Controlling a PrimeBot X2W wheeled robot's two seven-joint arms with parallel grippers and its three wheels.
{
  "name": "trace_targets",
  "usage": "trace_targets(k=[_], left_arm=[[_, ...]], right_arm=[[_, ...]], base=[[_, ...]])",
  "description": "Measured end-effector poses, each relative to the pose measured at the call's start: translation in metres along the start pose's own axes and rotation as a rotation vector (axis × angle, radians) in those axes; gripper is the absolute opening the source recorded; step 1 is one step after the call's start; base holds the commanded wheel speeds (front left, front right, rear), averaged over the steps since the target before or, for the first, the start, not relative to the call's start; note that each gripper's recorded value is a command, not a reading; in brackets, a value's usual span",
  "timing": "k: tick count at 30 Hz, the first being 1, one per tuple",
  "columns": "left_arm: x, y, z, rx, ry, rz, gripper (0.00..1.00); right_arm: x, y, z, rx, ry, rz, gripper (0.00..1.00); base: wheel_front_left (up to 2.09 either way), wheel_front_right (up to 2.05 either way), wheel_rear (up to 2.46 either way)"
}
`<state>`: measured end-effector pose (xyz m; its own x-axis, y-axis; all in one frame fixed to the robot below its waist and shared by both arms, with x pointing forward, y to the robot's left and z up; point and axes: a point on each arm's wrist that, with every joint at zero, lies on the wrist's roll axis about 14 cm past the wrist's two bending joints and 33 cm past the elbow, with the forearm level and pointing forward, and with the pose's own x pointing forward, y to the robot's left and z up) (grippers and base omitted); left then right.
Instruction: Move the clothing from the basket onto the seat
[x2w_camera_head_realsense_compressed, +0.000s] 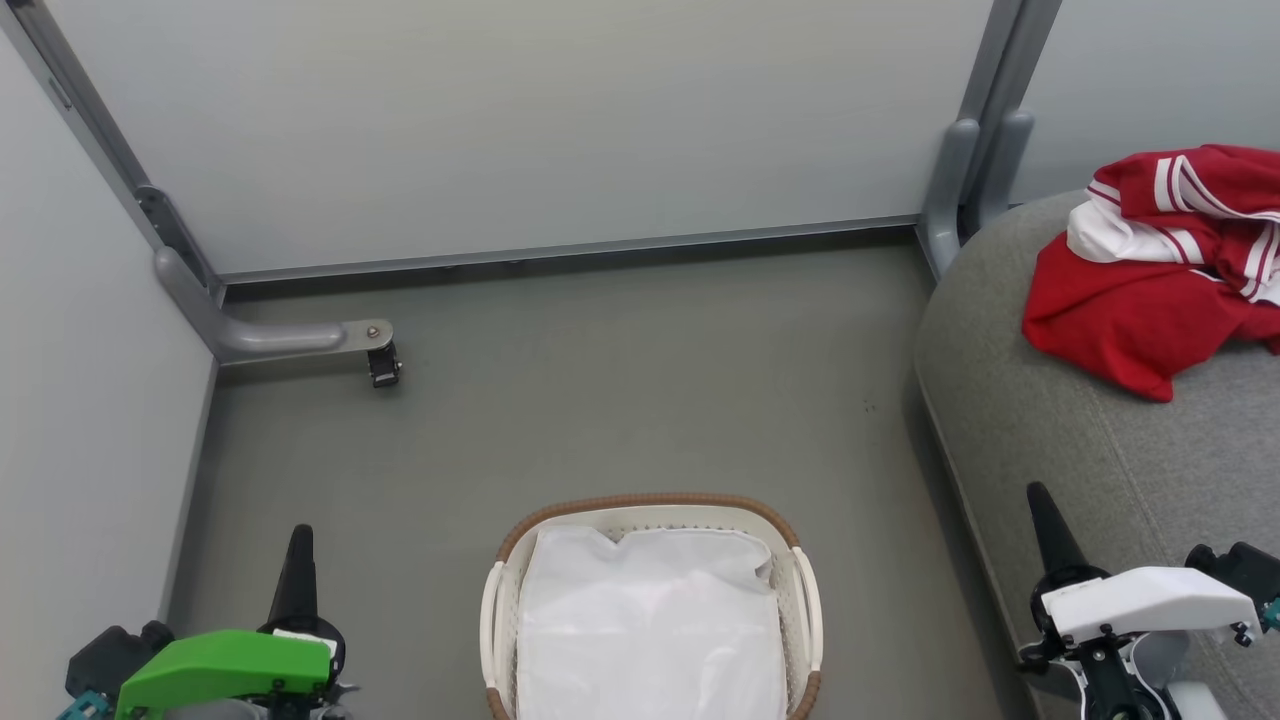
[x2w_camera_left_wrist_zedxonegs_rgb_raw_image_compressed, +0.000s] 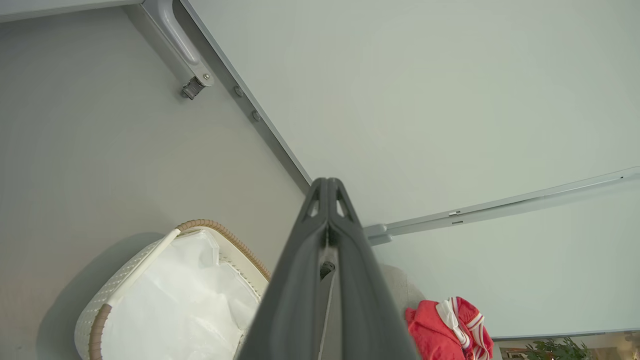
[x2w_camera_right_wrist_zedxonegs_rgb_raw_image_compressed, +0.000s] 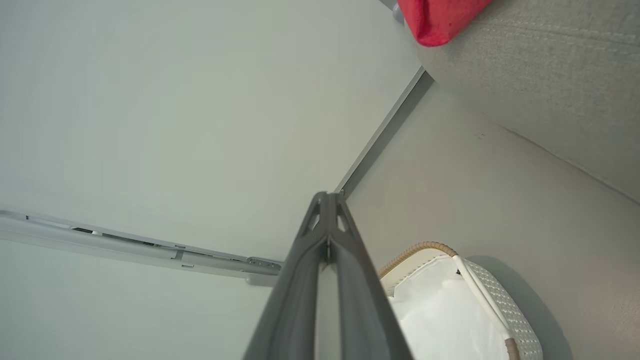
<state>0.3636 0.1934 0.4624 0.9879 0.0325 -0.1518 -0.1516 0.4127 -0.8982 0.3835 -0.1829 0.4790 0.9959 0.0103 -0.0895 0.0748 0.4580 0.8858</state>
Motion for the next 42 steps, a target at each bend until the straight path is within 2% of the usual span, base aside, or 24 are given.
trace_targets(k=[42], left_arm=[[0.013, -0.026, 0.016, -0.324, 0.001, -0.097, 0.0]], right_arm=[[0.001, 0.01, 0.018, 0.361, -0.02, 0.045, 0.0]], base=[[0.0, 0.0, 0.0]])
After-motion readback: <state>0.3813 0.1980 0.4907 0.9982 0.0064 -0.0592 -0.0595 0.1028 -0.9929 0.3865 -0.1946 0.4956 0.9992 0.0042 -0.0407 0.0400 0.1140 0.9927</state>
